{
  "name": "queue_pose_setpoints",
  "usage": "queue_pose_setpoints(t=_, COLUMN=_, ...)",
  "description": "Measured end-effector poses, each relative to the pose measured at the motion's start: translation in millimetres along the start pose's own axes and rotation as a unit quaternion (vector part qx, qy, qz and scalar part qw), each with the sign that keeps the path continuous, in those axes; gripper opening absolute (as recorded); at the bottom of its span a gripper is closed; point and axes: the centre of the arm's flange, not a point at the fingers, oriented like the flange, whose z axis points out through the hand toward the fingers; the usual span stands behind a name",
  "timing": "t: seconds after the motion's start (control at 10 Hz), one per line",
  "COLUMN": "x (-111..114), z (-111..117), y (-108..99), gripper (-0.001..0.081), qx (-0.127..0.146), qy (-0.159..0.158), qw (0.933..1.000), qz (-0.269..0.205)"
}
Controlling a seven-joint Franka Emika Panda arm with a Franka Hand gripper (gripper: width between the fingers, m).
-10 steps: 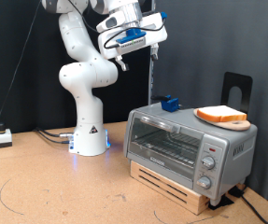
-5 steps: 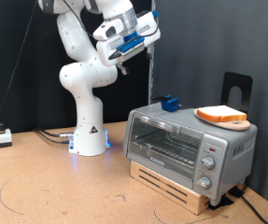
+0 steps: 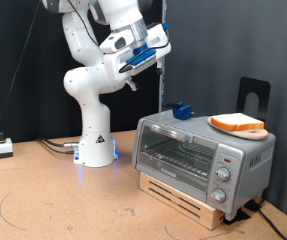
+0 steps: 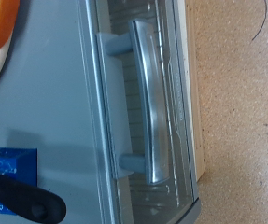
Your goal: Make a piece of toast with the oven
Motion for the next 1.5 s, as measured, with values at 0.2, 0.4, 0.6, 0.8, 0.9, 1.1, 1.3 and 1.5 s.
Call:
queue_pose_setpoints(t=0.2, x=-4, z=2, y=5, gripper=0.0810, qx=0.016, qy=-0.046, qw=0.9984, qz=-0.029)
queue_pose_setpoints(t=0.4, x=-5, z=18, y=11, gripper=0.0810, qx=0.006, qy=-0.039, qw=0.9980, qz=-0.050)
queue_pose_setpoints(t=0.6, x=-8, z=50, y=20, gripper=0.0810, qx=-0.032, qy=-0.032, qw=0.9972, qz=-0.059)
queue_pose_setpoints(t=0.8, x=-13, z=80, y=28, gripper=0.0810, qx=-0.049, qy=-0.030, qw=0.9965, qz=-0.061)
queue_pose_setpoints(t=0.9, x=-15, z=93, y=31, gripper=0.0810, qx=-0.052, qy=-0.026, qw=0.9966, qz=-0.058)
queue_pose_setpoints(t=1.1, x=-18, z=117, y=36, gripper=0.0810, qx=-0.063, qy=-0.020, qw=0.9966, qz=-0.050)
queue_pose_setpoints(t=1.3, x=-19, z=135, y=40, gripper=0.0810, qx=-0.072, qy=-0.018, qw=0.9963, qz=-0.043)
queue_pose_setpoints(t=1.5, x=-18, z=147, y=42, gripper=0.0810, qx=-0.076, qy=-0.016, qw=0.9962, qz=-0.040)
